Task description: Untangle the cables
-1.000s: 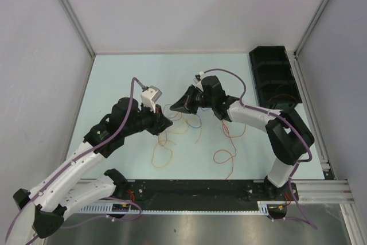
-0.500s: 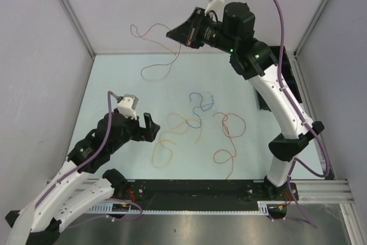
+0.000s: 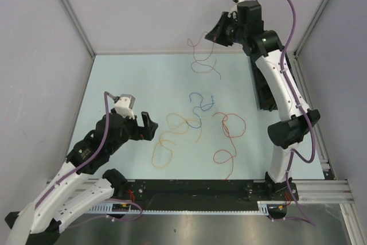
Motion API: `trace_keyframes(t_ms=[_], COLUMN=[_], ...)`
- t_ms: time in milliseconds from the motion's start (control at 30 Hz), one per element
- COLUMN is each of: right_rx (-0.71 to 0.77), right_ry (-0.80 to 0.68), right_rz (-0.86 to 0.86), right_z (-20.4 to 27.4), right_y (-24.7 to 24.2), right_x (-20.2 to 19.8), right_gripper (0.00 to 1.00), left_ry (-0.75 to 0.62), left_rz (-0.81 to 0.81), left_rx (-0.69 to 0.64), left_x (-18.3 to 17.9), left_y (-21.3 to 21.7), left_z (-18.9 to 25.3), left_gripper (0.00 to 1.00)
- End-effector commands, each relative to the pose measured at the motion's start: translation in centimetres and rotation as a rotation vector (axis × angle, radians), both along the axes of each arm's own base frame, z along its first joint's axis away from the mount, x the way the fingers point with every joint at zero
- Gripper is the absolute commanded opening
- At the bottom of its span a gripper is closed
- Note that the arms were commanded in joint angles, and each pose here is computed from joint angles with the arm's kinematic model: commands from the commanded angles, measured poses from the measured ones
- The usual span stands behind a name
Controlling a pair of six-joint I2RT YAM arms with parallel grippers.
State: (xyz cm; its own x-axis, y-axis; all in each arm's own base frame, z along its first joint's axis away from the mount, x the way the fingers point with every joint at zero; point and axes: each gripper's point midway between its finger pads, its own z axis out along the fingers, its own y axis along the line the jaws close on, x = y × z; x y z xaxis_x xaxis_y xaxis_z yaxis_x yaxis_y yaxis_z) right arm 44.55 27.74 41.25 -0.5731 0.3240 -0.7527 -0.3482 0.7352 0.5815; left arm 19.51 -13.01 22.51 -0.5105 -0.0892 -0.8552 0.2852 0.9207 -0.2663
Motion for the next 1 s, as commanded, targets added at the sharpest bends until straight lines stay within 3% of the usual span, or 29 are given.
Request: trace_keyframes(t_ms=[0, 267, 500, 800, 967], right_rx=[-0.049, -0.012, 0.030, 0.054, 0.081], right_ry=[-0.018, 0.049, 0.063, 0.065, 0.021], right_rz=[-0.137, -0.347, -0.481, -0.556, -0.536], right_z=[0.7, -1.9, -2.6, -3.3, -3.0], right_y=[-6.6, -17.8, -23.9, -28.1, -28.0], right_x=[0.1, 3.2, 5.0, 7.0, 9.1], right_gripper=[0.00, 0.00, 0.00, 0.00, 0.00], left_ry=[-0.001, 0.002, 0.002, 0.009, 0.008], left_rz=[0.011, 0.010, 0.011, 0.011, 0.012], left_rx=[-0.005, 0.000, 0.002, 0.007, 0.008], left_x=[0.3, 0.4, 0.5, 0.5, 0.6], left_y=[-0.1, -0.2, -0.2, -0.2, -0.2], left_z=[-0.1, -0.2, -0.2, -0.4, -0.4], left_gripper=[1.00, 0.99, 0.99, 0.99, 0.99])
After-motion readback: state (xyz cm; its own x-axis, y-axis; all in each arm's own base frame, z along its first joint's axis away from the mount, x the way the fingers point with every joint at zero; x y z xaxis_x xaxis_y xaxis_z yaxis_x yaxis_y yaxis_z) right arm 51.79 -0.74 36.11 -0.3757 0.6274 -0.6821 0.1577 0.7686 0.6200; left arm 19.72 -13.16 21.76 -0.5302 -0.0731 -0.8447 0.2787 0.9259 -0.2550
